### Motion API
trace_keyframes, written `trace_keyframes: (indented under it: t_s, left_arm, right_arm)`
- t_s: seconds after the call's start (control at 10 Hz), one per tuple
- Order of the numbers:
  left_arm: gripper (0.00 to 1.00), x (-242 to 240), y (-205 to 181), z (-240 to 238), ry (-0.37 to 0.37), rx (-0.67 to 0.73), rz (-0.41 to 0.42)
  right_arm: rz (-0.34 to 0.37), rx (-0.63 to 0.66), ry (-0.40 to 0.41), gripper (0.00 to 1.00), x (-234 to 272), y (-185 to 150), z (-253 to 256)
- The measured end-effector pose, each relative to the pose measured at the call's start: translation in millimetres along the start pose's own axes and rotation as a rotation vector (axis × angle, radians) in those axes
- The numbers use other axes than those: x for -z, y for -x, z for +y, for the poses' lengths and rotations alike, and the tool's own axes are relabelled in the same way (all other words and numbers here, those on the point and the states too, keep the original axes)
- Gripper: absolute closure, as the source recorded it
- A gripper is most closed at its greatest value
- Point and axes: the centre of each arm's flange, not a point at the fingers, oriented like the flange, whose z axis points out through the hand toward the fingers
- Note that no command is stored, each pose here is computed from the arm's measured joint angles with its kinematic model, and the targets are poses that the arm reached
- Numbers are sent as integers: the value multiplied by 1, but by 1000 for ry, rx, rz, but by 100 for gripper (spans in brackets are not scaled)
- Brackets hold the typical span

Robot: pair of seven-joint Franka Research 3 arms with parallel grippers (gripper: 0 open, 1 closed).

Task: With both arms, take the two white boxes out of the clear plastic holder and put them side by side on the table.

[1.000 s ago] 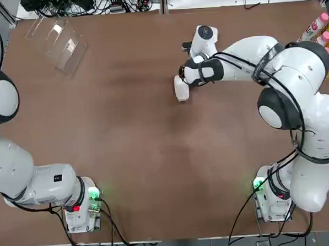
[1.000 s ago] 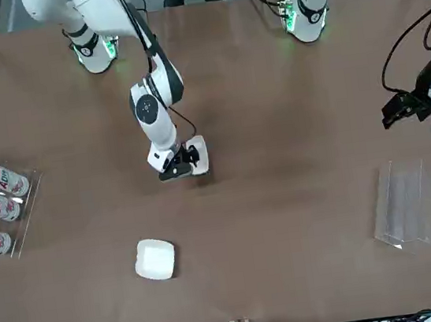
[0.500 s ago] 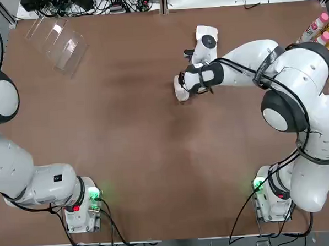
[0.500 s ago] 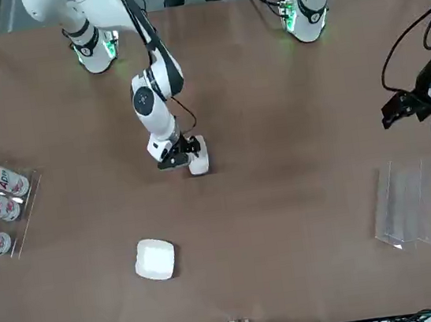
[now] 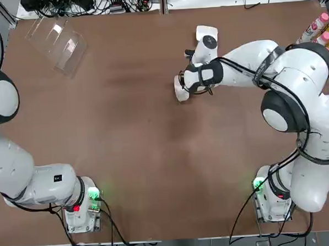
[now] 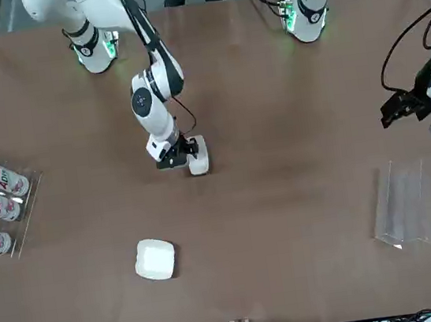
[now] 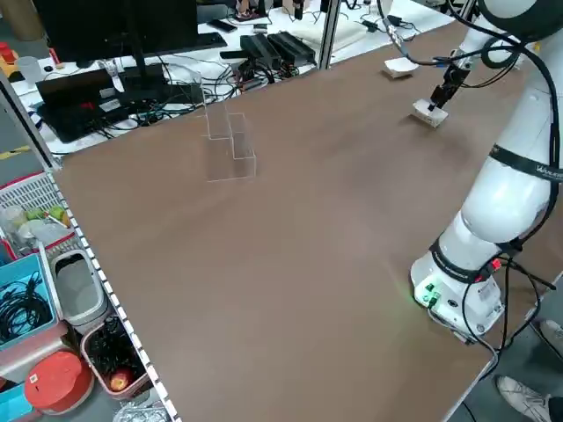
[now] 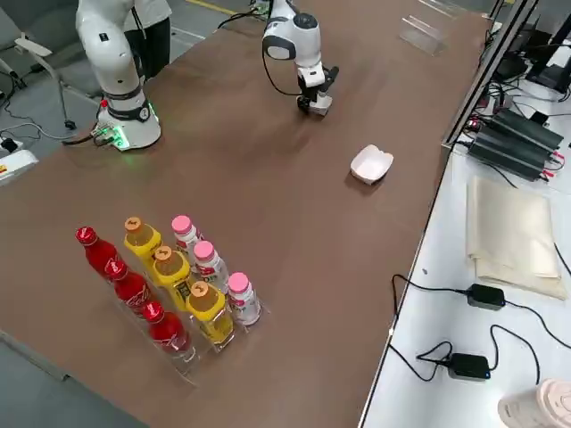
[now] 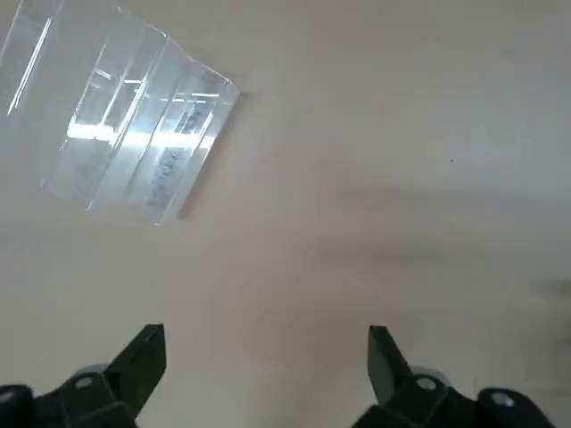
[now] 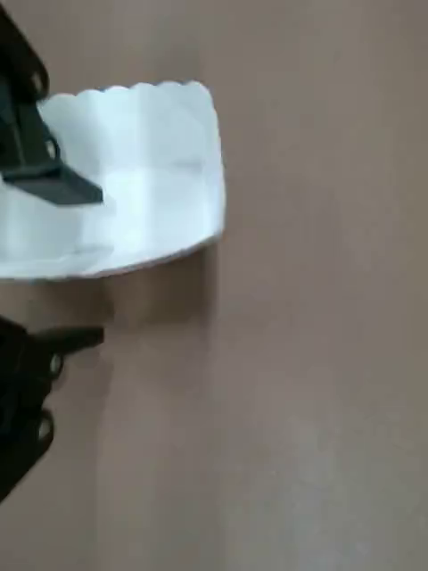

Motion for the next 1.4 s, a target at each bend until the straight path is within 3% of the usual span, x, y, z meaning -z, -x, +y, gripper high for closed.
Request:
trace_keyframes:
  t_s: [0.3,0.4,0.7,1.0,1.4]
  left_arm:
    - [0,-2,2,-11,-4,18,-25]
    - [0,-2,1,-16,-4,24,-26]
    - [0,-2,2,-13,-4,20,-28]
    - [0,-2,2,-7,-3,9,-28]
    - [0,-2,4,1,-1,-4,-28]
  right_arm:
    - [10,9,-5,93,0,6,-8]
    - [11,5,-5,98,0,5,-7]
    - [-18,-78,-4,98,7,-9,8]
    - [-58,-406,-82,98,80,-60,41]
    - [-40,-650,-131,98,157,-108,116]
